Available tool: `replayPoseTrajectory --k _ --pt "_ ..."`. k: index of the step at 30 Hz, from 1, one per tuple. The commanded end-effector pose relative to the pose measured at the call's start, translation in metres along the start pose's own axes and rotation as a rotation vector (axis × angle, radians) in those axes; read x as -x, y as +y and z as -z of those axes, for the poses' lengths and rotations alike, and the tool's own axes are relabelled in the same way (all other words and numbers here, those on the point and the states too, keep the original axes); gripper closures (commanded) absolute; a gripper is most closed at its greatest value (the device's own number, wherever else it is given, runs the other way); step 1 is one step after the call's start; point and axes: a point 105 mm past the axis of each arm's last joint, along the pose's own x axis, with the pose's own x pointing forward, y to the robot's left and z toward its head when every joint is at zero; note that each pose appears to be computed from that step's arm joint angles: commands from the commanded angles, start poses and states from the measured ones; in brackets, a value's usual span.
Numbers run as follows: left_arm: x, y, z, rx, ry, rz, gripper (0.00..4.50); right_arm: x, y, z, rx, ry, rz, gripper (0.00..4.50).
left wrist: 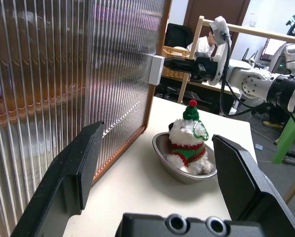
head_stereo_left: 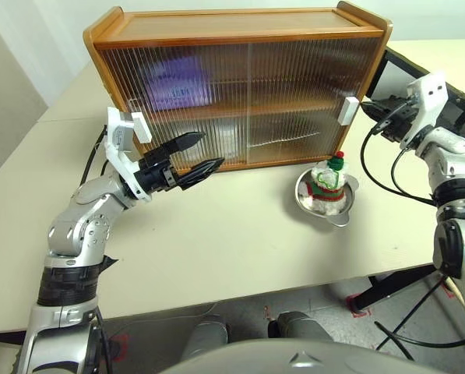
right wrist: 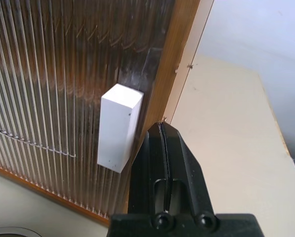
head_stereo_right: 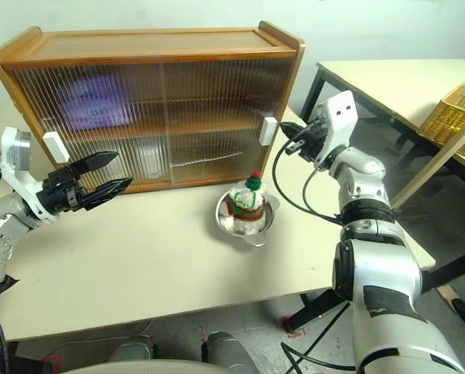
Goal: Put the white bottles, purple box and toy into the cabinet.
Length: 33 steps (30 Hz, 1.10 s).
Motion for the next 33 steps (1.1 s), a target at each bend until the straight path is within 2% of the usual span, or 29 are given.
replayPoseTrajectory --k 1,18,33 --pt "0.000 0.001 -0.002 -0.017 -0.006 -0.004 0.00 -0.010 0.009 -0.005 0.002 -0.011 -0.032 4.48" --pt "-0.003 -0.001 -0.002 -0.019 -0.013 -0.003 0.00 -0.036 0.049 -0.019 -0.023 -0.065 -0.184 4.48" --pt "-0.001 0.000 -0.002 -0.021 -0.017 -0.014 0.00 -0.072 0.114 -0.043 -0.100 -0.136 -0.353 4.48"
